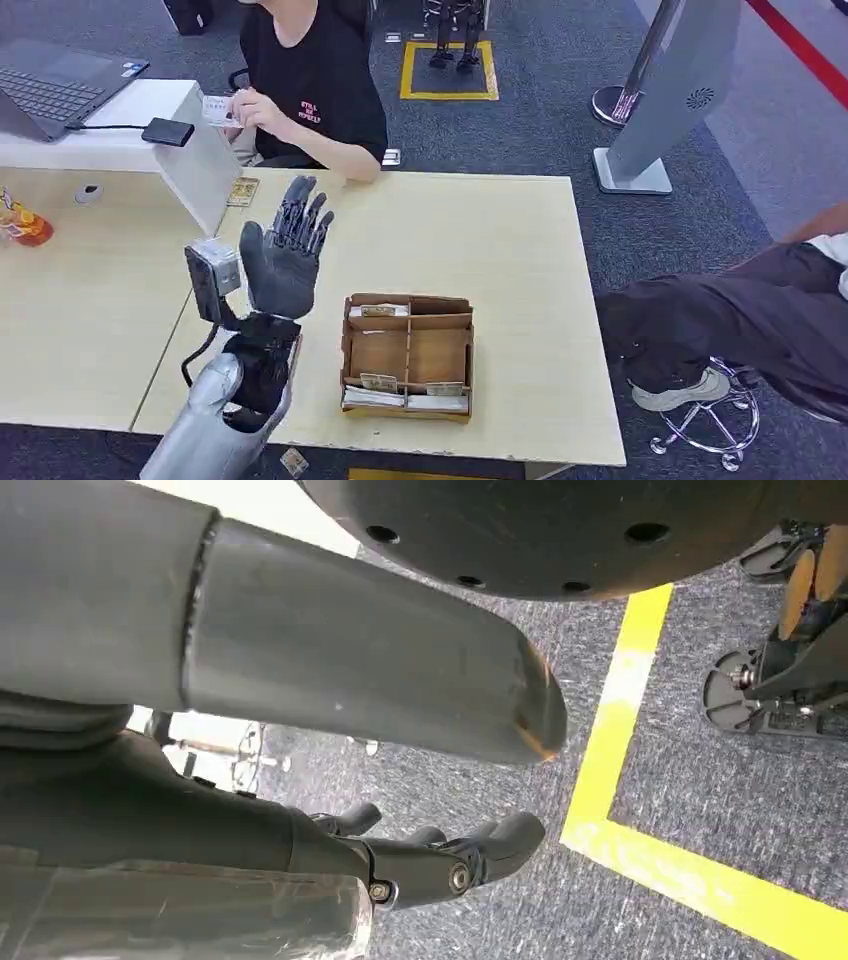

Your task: Pass the card to the sensor for recognition and then transmit it.

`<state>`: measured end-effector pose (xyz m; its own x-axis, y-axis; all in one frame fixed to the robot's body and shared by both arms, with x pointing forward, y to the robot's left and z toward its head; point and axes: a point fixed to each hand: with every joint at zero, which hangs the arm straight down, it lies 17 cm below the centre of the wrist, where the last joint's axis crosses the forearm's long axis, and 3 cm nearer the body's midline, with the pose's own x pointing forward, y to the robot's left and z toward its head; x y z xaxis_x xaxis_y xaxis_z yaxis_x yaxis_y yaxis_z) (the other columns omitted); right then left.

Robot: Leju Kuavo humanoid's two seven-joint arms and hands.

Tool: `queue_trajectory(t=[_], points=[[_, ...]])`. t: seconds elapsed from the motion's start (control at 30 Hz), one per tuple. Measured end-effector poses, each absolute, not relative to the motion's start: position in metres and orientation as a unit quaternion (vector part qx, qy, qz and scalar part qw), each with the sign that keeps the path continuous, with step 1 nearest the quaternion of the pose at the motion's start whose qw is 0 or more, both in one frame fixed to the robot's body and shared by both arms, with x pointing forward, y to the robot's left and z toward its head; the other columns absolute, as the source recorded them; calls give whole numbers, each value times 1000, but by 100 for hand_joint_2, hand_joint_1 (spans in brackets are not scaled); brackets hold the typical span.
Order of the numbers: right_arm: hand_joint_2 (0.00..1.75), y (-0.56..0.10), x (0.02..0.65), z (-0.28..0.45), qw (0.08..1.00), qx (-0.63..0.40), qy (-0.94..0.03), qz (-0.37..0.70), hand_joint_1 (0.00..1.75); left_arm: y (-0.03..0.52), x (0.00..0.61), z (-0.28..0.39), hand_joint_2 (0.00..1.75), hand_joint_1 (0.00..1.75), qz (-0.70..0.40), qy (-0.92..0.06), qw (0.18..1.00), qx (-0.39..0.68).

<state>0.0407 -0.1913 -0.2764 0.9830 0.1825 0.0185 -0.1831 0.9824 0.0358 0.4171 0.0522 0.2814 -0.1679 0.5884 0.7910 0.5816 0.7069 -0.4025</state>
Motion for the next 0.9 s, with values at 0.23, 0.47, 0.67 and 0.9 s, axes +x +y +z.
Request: queue_trajectory(t=[0.23, 0.47, 0.67, 0.9], points=[[0, -191, 39, -276, 997, 19, -5, 71, 0, 50, 364, 261, 0, 0, 26, -712, 526, -464], [0, -190, 40, -276, 999, 22, -5, 46, 0, 53, 335, 256, 175, 0, -27, -766, 495, -409], [0, -188, 40, -276, 1000, 27, -6, 15, 0, 52, 314, 237, 175, 106, -196, -878, 412, -148], [0, -185, 38, -276, 999, 34, 1, 4, 0, 38, 288, 211, 175, 10, -333, -879, 337, -52]])
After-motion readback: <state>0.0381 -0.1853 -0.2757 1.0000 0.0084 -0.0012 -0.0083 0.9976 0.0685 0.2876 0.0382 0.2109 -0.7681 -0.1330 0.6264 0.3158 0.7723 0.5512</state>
